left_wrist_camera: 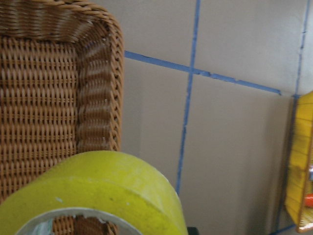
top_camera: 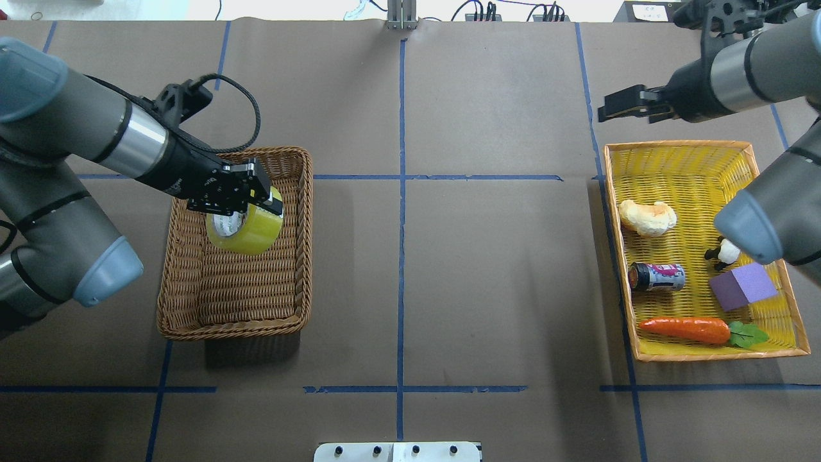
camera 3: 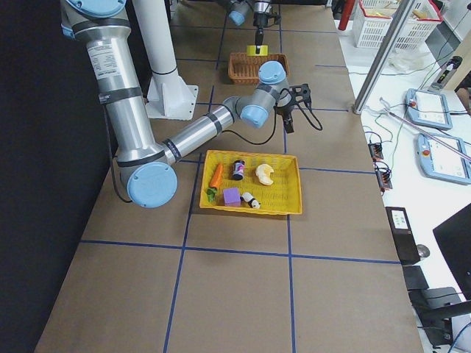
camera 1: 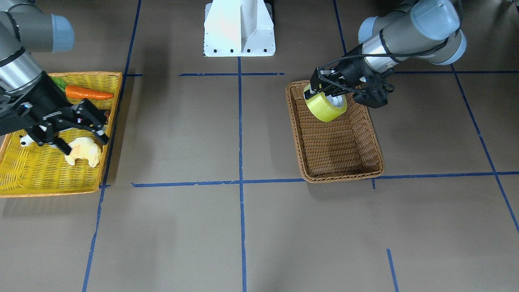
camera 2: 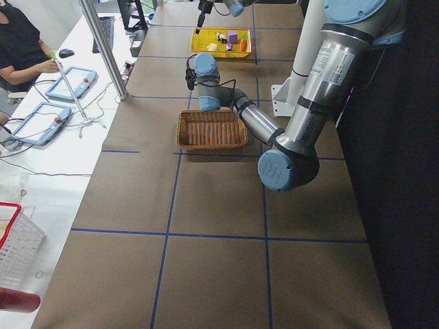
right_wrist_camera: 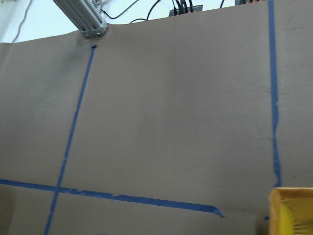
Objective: Move tape to another basket
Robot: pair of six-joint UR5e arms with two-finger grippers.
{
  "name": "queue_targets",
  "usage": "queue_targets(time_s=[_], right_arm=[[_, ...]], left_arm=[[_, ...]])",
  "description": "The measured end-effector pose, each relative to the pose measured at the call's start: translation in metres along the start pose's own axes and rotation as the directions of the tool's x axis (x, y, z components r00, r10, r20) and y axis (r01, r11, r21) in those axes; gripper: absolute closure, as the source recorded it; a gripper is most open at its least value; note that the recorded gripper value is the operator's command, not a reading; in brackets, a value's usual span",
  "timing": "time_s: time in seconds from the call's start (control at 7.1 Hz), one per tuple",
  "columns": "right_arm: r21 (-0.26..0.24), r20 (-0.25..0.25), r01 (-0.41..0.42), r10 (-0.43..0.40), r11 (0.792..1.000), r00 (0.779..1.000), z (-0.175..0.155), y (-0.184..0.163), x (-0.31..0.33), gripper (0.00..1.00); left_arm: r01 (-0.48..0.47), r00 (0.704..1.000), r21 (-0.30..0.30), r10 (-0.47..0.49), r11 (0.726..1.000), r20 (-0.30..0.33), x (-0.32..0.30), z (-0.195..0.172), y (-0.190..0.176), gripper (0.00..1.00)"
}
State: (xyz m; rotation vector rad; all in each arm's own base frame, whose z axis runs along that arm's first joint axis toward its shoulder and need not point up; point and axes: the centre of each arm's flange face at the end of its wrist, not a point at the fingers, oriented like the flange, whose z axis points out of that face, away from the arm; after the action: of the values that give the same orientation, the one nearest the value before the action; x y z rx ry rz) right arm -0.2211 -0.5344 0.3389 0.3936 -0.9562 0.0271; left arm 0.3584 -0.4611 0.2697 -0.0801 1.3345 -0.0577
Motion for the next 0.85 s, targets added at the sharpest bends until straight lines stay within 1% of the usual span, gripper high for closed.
queue_targets(time_s=[0.14,0.28,0.42,0.56,0.7,0.85], right_arm=[[-0.048,-0.057,0.063,-0.066,0.997,0.996,-0.013,-0.009,0.026,0.00],[-0.089,-0.096,0.107,-0.116,0.990,0.989,-0.027,-0.012,0.050,0.00],[-0.118,-0.112,0.129,-0.142,0.985,0.983,-0.041,-0.014,0.070,0.00],[-0.144,-0.111,0.140,-0.157,0.980,0.981,-0.055,-0.016,0.092,0.00],[-0.174,-0.111,0.159,-0.180,0.972,0.977,-0.068,-0.018,0.115,0.00],[-0.208,-0.119,0.183,-0.211,0.961,0.970,-0.078,-0.020,0.135,0.00]], left_arm=[[-0.026,0.998,0.008,0.025,1.000,0.054,-0.005,0.012,-0.001,1.00],[-0.051,0.992,0.016,0.049,0.999,0.115,-0.011,0.024,-0.001,1.00],[-0.072,0.979,0.022,0.067,0.997,0.191,-0.018,0.039,0.000,1.00],[-0.096,0.957,0.022,0.087,0.995,0.276,-0.024,0.053,0.004,0.99],[-0.124,0.932,0.016,0.111,0.992,0.344,-0.029,0.065,0.008,0.96],[-0.146,0.915,0.011,0.131,0.989,0.383,-0.031,0.074,0.013,0.64]])
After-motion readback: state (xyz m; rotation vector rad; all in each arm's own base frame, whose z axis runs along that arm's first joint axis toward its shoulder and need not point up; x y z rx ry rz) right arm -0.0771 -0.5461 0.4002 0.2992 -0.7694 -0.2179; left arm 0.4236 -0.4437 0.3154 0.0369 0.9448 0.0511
